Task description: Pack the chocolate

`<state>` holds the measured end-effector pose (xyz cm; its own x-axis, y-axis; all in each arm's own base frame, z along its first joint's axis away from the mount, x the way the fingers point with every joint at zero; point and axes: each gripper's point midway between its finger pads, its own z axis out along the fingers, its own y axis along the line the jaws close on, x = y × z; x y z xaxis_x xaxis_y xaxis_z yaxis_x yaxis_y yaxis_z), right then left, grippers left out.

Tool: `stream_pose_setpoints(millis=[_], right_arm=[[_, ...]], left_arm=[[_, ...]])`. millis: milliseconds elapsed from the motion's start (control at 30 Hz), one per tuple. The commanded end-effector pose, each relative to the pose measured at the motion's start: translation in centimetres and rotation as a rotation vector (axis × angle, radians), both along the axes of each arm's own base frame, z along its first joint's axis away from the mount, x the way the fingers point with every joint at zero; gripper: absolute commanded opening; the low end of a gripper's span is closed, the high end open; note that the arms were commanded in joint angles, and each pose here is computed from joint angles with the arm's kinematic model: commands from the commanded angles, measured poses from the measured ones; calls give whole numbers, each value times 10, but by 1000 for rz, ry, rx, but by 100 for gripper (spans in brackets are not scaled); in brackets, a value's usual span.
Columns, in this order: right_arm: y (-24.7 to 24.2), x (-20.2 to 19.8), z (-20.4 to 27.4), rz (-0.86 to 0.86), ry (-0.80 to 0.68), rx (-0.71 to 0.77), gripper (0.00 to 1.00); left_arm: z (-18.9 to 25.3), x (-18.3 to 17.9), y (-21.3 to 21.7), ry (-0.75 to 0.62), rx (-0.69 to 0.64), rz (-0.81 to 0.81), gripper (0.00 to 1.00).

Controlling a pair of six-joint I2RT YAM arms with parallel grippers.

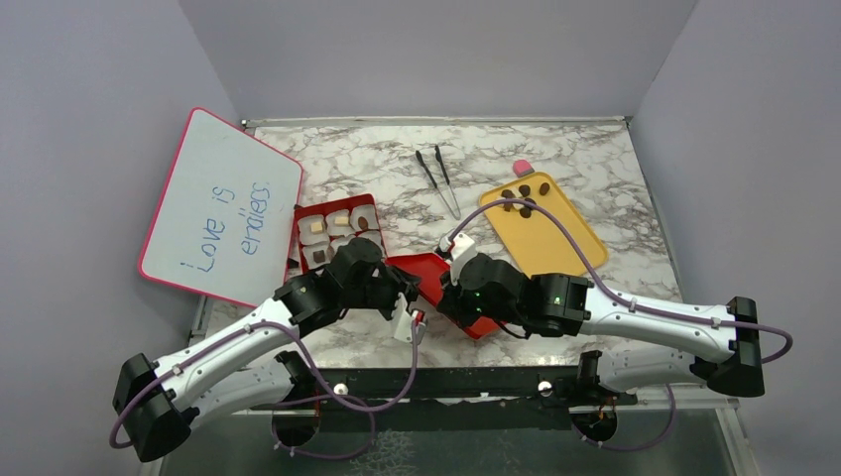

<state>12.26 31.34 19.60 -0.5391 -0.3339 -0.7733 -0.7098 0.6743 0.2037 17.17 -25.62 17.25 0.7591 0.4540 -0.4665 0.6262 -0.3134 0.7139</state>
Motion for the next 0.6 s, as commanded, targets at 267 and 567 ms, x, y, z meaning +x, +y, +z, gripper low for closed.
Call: stream_pose_setpoints(millis=[267,567], right_arm=[[-8,19,47,-131,-93,134,12],[-32,39,133,-285,-217,384,63]], left_arm=[[34,3,-21,117,-110,45,9],[59,-5,-34,311,-345,133,3]])
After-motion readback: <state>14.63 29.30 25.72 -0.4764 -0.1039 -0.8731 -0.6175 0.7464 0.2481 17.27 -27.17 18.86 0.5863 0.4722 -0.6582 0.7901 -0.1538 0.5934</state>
